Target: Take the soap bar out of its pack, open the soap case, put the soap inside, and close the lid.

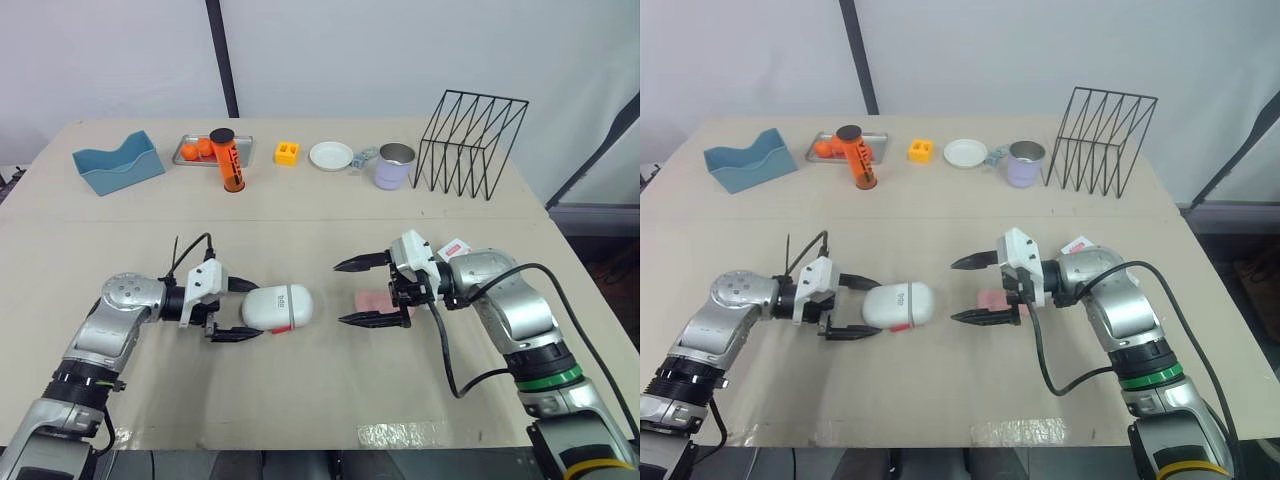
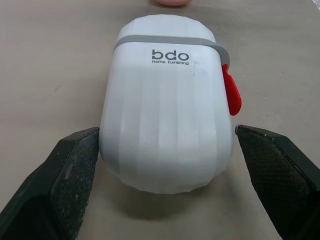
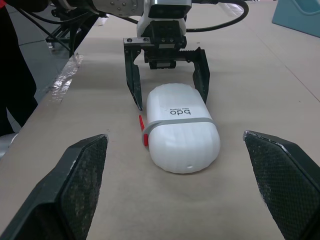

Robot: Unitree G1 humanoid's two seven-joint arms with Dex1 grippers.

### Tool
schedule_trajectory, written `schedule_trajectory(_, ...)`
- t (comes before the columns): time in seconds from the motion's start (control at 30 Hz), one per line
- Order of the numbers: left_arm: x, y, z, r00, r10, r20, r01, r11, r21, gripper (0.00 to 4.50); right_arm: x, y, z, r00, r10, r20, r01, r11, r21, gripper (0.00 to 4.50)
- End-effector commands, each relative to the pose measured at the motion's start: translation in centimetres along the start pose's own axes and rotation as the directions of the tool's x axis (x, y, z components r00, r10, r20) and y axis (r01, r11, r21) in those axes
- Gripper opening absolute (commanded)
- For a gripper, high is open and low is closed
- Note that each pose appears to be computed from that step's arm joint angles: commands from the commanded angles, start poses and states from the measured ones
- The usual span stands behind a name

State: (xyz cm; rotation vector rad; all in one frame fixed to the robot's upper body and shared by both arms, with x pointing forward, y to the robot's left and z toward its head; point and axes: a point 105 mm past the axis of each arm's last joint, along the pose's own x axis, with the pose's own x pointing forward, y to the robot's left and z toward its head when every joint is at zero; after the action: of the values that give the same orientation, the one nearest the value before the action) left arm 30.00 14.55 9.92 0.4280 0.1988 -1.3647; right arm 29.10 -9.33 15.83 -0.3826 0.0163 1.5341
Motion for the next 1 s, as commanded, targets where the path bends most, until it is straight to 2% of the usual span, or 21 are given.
schedule_trajectory(0.03, -0.14, 0.14, 0.09, 1.000, 0.011, 0.000, -0.011, 1.000, 0.016, 4.50, -0.16, 0.20, 0.94, 1.000, 0.001, 0.007, -0.001, 0.999, -0.045, 4.46)
schedule_trajectory(1.0, -0.06, 0.52, -0.08, 1.000, 0.022, -0.019, -0.022, 1.000, 0.019, 4.50, 0.24, 0.71, 1.33, 1.000, -0.006, 0.011, 0.006, 0.999, -0.035, 4.46)
